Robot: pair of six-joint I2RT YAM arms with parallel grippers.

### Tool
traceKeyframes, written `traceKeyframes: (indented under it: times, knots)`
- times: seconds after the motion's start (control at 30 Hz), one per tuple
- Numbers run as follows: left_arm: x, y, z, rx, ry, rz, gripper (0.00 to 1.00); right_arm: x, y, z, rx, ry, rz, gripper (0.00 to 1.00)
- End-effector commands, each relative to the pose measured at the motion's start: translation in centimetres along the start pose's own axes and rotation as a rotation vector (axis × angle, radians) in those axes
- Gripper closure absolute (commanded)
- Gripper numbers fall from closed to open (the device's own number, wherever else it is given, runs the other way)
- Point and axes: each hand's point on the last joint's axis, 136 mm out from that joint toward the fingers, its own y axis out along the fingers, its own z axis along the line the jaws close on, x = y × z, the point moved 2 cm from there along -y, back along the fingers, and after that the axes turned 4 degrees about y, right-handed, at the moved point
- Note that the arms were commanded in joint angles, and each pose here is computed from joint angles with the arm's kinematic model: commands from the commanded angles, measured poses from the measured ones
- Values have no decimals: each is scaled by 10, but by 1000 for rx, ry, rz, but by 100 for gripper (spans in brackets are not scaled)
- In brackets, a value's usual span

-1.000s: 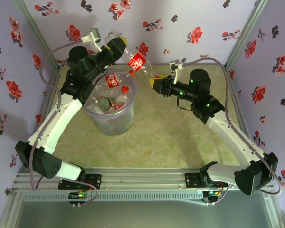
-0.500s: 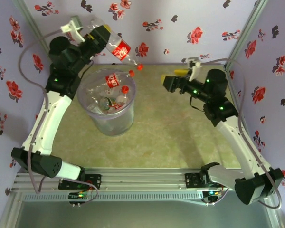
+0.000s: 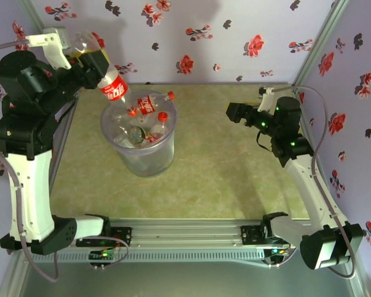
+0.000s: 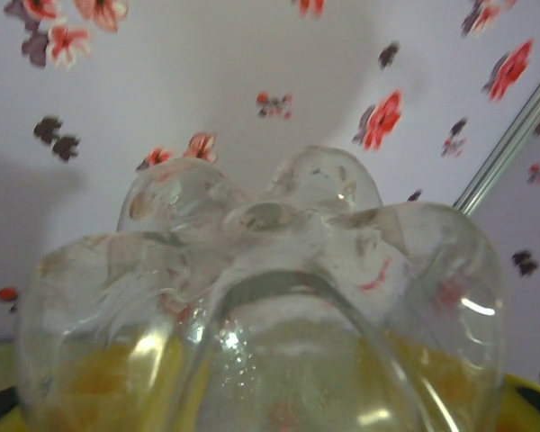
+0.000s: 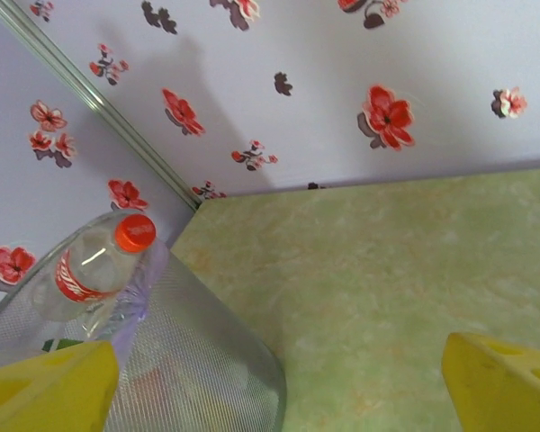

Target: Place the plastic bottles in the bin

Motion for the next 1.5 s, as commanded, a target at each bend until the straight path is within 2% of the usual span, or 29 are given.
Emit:
traceKeyframes:
  times: [0.0, 0.2, 0.43, 0.57, 0.77, 0.8, 0.93, 1.1, 1.13, 1.47]
  knots:
    - [-56, 31, 23, 59, 71, 230, 89, -2, -2, -6, -23, -10, 1, 7]
    - [-91, 66, 10, 13, 195, 325, 86, -12, -3, -17, -58, -8, 33, 7]
    - [-119, 91, -11, -3, 319, 378, 89, -19, 3, -24, -69, 5, 56, 7]
    - [-147, 98, -21, -36, 420, 507, 91, -22, 5, -27, -76, 8, 66, 7]
    - [-175, 99, -23, -62, 522, 639, 91, -24, 5, -30, -83, 4, 69, 7]
    - [-178, 98, -22, -65, 532, 653, 86, -25, 6, -31, -84, 5, 71, 7]
    - [-192, 98, -20, -76, 550, 705, 45, -27, 7, -33, -90, 5, 77, 7]
    - [-187, 97, -22, -82, 559, 663, 3, -27, 8, -34, -90, 7, 79, 7]
    - [-183, 97, -23, -84, 560, 644, 0, -27, 9, -34, -88, 8, 81, 7]
    - [-138, 84, -35, -79, 496, 450, 0, -28, 9, -40, -122, 6, 76, 7]
